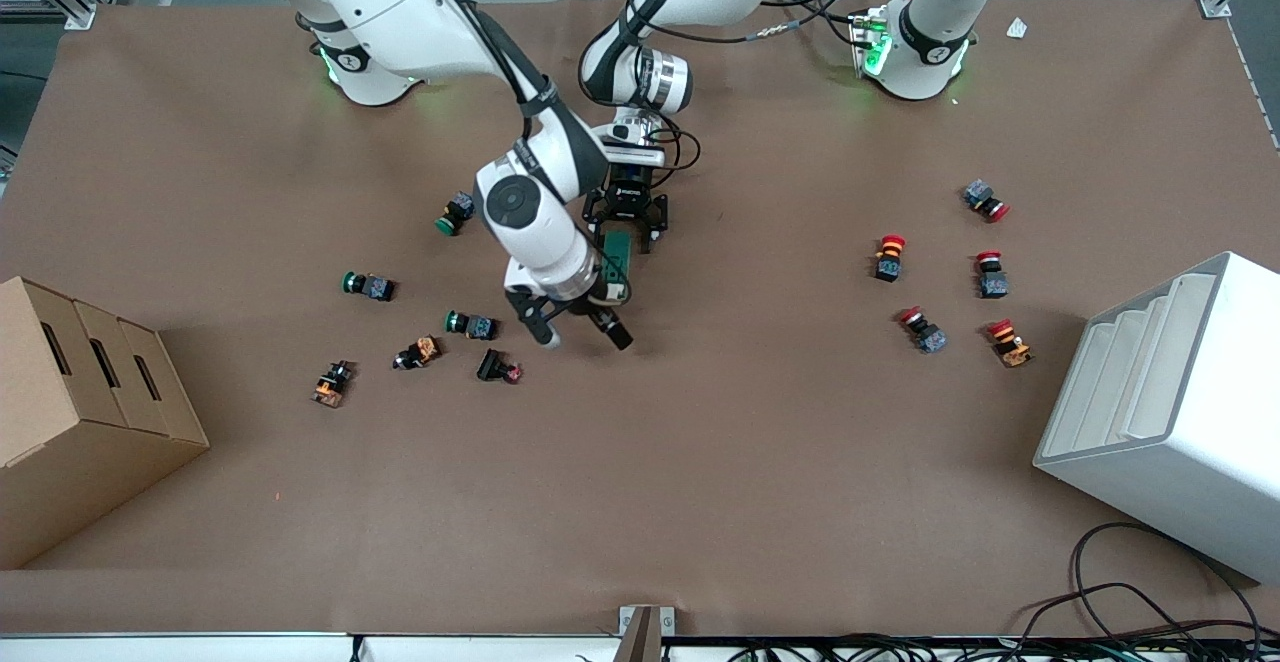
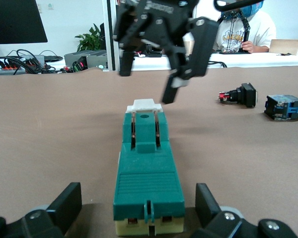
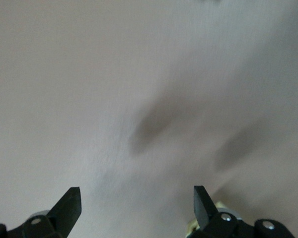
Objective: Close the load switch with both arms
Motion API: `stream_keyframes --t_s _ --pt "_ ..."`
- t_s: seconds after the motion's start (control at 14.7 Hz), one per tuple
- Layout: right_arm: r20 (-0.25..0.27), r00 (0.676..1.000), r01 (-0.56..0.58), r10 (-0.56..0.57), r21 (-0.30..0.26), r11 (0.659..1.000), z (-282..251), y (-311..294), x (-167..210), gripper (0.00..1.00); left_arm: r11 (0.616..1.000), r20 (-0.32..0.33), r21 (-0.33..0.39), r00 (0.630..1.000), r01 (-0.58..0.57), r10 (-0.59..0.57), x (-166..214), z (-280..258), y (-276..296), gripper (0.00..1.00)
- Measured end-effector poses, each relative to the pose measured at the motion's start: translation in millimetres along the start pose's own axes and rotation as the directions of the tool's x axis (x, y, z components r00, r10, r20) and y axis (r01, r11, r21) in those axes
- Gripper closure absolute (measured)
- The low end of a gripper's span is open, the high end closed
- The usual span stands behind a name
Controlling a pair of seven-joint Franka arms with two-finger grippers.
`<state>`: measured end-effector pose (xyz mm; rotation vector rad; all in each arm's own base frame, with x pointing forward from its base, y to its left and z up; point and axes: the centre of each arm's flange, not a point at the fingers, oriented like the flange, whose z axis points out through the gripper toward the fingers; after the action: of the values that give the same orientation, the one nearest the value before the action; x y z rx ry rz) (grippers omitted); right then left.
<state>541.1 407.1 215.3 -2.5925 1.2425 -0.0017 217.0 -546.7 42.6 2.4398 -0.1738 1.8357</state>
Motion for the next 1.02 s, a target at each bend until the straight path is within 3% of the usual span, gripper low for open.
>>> stream_keyframes --t_s 0.2,0.41,0.55,0.68,0.82,1.02 --pt "0.027 0.996 0.092 -0.090 -0.071 0.993 -46.7 -5.4 64.2 0.00 1.000 0.000 0.000 1.000 0.001 -0.001 0.2 0.3 0.3 0.00" --pt "0.060 0.976 0.216 -0.211 -0.089 0.972 -115.7 3.6 135.9 0.00 1.000 0.002 0.001 1.000 0.003 -0.003 0.4 0.2 0.6 0.00" --pt "0.095 0.946 0.319 -0.310 -0.101 0.942 -158.1 21.2 182.5 0.00 1.000 0.006 0.011 1.000 0.012 -0.012 1.5 0.3 1.7 0.00" --pt "0.132 0.896 0.439 -0.424 -0.108 0.892 -197.5 48.2 231.8 0.00 0.999 0.017 0.028 1.000 0.020 -0.021 4.0 0.5 4.1 0.00" --pt "0.141 0.829 0.558 -0.542 -0.148 0.816 -235.6 80.1 279.5 0.00 0.998 0.054 0.070 0.998 0.009 -0.013 10.1 -2.4 10.4 0.00" --pt "0.154 0.750 0.662 -0.644 -0.170 0.730 -291.0 104.8 318.3 0.00 0.988 0.129 0.154 0.991 0.013 -0.033 38.3 -10.4 35.1 0.00"
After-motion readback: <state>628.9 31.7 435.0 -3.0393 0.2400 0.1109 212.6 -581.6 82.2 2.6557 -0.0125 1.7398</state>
